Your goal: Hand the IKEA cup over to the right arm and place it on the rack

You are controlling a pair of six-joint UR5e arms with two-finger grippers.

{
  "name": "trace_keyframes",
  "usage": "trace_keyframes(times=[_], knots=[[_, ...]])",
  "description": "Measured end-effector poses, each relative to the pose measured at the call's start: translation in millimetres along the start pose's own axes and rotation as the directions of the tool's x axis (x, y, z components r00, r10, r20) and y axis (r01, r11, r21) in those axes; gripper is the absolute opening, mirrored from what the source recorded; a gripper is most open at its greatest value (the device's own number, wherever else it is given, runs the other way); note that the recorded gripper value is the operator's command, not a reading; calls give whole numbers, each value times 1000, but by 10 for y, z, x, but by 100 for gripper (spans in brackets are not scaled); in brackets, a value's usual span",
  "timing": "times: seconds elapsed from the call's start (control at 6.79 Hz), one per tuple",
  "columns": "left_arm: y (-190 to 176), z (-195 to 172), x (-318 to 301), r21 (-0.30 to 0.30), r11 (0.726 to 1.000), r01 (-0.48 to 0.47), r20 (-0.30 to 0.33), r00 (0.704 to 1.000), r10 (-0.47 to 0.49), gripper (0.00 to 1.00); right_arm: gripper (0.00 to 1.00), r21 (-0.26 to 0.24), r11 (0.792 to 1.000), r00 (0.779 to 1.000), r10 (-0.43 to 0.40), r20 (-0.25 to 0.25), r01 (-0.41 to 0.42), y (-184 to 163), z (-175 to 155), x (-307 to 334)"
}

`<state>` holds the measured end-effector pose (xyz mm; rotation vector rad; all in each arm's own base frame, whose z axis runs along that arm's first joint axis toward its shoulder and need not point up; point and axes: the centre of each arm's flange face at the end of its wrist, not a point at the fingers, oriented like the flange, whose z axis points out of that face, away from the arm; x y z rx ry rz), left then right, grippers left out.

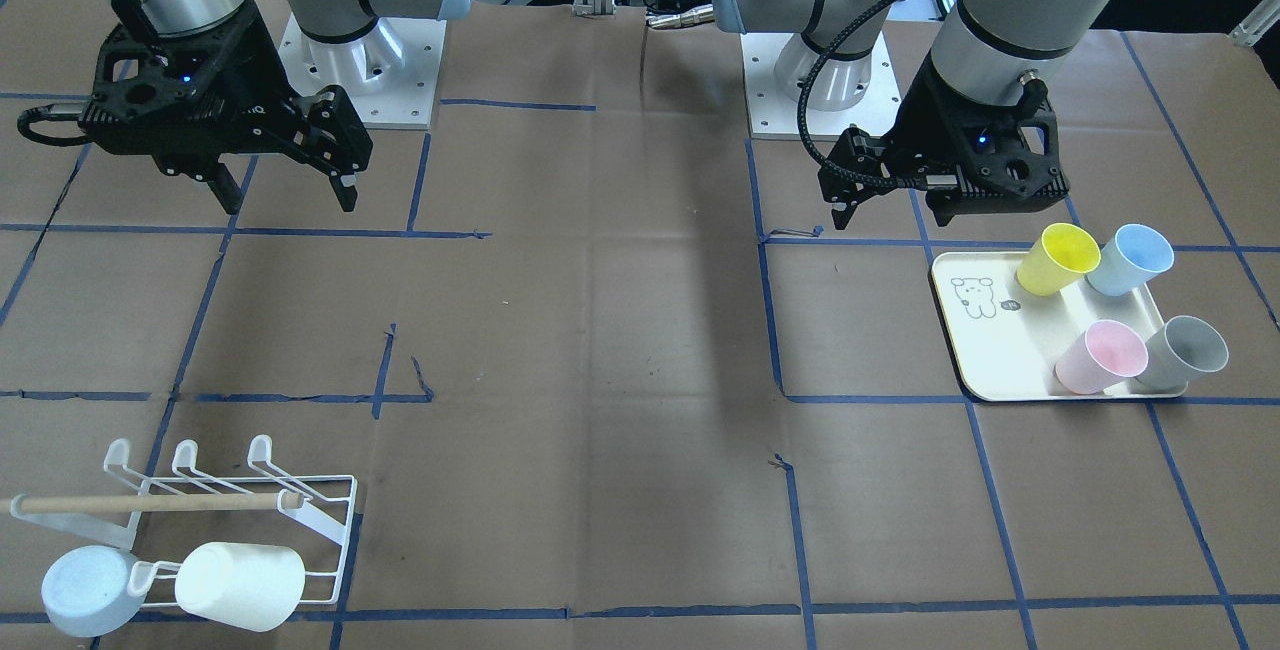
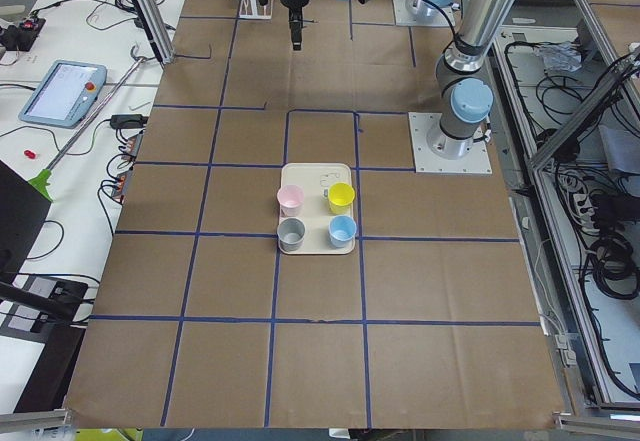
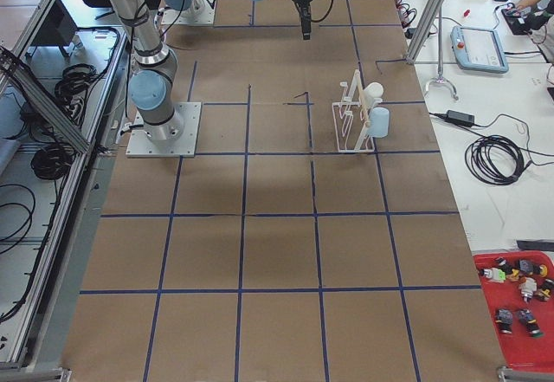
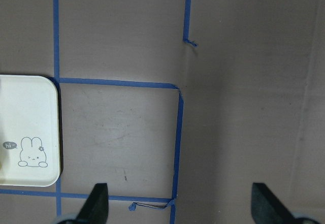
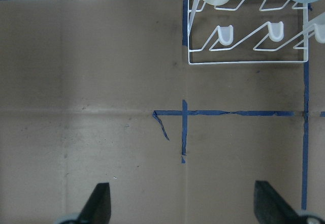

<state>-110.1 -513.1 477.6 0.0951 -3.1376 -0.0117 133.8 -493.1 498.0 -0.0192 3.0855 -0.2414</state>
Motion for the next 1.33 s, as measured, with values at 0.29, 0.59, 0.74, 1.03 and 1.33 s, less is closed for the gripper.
trace_keyframes(times=[0.29,0.59,0.74,1.03,1.33], knots=[[4,-2,0,0,1000,0,0,1000,0,99,100,7,1000,1000,-2,0,2,-12,-53,-8],[17,-4,0,1,1000,0,0,1000,0,99,100,9,1000,1000,-2,-5,2,-16,-66,-1],[21,-7,0,1,1000,0,0,1000,0,99,100,10,1000,1000,-2,-6,2,-16,-69,1],[25,-4,0,1,1000,0,-1,1000,0,99,100,9,1000,1000,-2,-7,2,-17,-68,3],[22,-2,0,0,1000,0,-1,1000,0,99,100,8,1000,1000,-3,-8,3,-17,-62,3]])
